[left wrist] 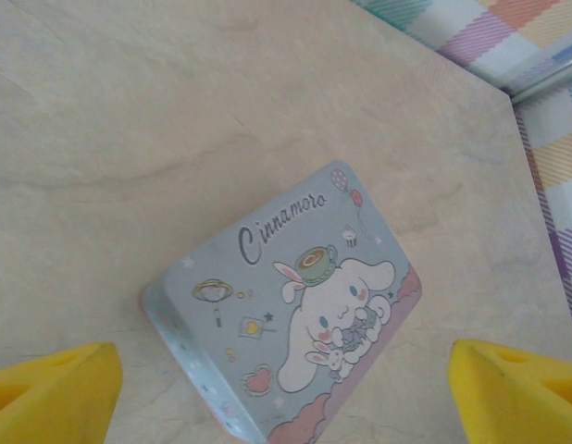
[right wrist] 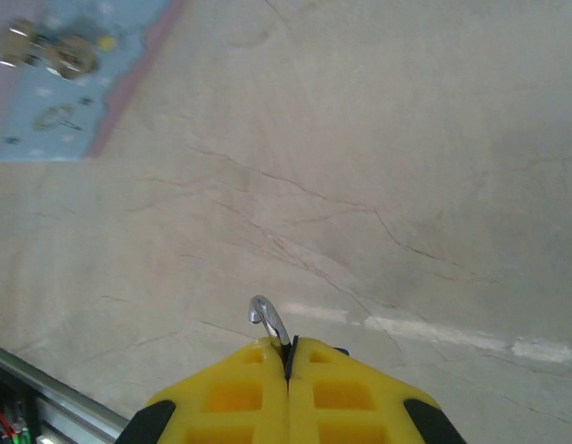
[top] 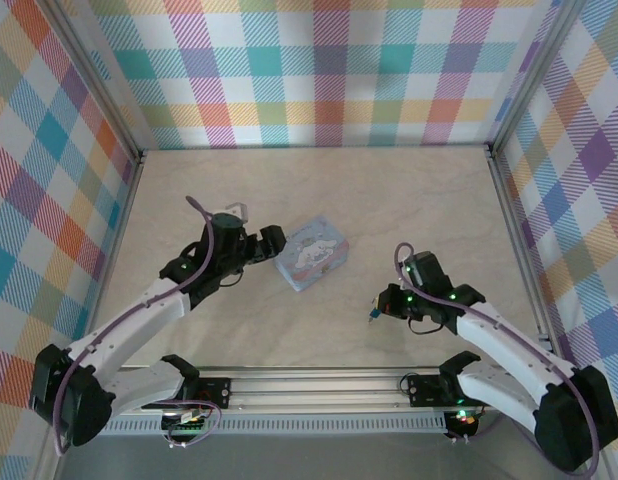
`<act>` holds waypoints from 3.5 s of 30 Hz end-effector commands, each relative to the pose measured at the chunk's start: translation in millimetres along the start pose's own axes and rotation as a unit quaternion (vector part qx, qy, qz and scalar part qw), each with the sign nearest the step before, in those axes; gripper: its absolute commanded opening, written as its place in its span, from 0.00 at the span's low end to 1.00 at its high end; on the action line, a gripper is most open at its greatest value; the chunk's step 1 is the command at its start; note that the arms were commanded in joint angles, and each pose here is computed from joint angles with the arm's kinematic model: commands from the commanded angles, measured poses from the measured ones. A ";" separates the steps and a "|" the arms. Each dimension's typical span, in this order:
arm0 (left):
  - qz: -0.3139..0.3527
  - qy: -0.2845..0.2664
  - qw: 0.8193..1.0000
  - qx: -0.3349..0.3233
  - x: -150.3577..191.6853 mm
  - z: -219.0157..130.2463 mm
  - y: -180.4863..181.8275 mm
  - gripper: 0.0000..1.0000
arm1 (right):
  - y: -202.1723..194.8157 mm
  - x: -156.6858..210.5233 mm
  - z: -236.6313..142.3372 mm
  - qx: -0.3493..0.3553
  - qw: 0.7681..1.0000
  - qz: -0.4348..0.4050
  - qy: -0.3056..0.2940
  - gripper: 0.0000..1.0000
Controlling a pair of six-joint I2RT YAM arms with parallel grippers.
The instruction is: Unlock a padlock with a key
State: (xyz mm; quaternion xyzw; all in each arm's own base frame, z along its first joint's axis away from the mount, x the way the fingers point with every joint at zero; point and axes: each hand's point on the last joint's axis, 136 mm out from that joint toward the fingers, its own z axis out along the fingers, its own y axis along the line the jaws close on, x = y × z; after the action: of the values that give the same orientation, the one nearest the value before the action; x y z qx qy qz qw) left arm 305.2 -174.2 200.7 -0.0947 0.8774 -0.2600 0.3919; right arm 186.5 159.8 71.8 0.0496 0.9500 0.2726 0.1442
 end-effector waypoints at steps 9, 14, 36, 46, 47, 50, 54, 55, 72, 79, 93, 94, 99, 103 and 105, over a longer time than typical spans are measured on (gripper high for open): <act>0.018 -0.016 0.998 -0.063 1.6 -19.6 33.0 0.91 | -3.0 -5.9 34.0 0.002 1.000 -0.002 0.026 0.04; 0.017 -0.021 0.997 -0.069 2.0 -23.8 37.5 0.91 | -5.2 -7.6 43.4 0.005 1.000 -0.003 0.031 0.06; 0.035 -0.092 0.988 -0.116 -25.3 -50.9 52.3 0.95 | 20.7 -79.4 -21.1 0.050 0.984 -0.115 -0.125 0.51; 0.090 -0.217 0.954 -0.187 -62.1 -90.6 79.9 0.96 | 7.3 -139.2 -92.5 0.140 0.920 -0.183 -0.318 0.91; 0.093 -0.230 0.950 -0.190 -64.4 -91.4 82.4 0.98 | 2.5 -143.3 -96.9 0.151 0.914 -0.178 -0.331 0.96; 0.094 -0.273 0.937 -0.195 -70.9 -98.5 90.8 1.00 | -13.2 -152.6 -105.8 0.176 0.899 -0.171 -0.362 1.00; 0.118 -0.292 0.925 -0.214 -70.7 -99.4 105.7 1.00 | -33.0 -161.1 -109.7 0.187 0.888 -0.156 -0.390 1.00; 0.129 -0.288 0.923 -0.219 -68.8 -96.4 109.5 1.00 | -39.1 -162.8 -108.7 0.190 0.886 -0.153 -0.395 1.00; 0.150 -0.217 0.926 -0.271 -37.9 -29.9 180.3 1.00 | -64.2 -203.8 -52.1 0.155 0.841 -0.256 -0.450 1.00; 0.189 -0.218 0.924 -0.250 -40.6 -1.3 180.1 1.00 | -77.0 -212.0 -28.5 0.134 0.849 -0.264 -0.437 1.00; 0.243 -0.213 0.928 -0.187 -38.2 53.0 180.1 0.99 | -101.8 -229.6 -22.3 0.121 0.885 -0.202 -0.403 1.00; 0.239 -0.214 0.929 -0.186 -38.3 54.2 183.2 1.00 | -101.8 -229.4 -22.1 0.122 0.885 -0.202 -0.402 1.00; 0.208 -0.184 0.938 -0.208 -40.5 66.4 201.3 1.00 | -102.1 -229.4 -22.1 0.123 0.885 -0.201 -0.402 1.00; 0.179 -0.166 0.950 -0.196 -46.8 70.9 211.1 1.00 | -101.9 -229.4 -21.9 0.122 0.885 -0.202 -0.402 1.00; 0.179 -0.167 0.950 -0.196 -47.3 70.6 211.0 1.00 | -101.8 -229.5 -22.2 0.123 0.884 -0.202 -0.403 1.00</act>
State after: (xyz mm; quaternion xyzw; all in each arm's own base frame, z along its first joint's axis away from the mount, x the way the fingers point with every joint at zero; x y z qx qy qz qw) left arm 395.1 -3.1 81.1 -0.0477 0.8311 0.0330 0.5531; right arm 395.8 18.7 87.1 -0.0173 0.8301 0.0647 0.5536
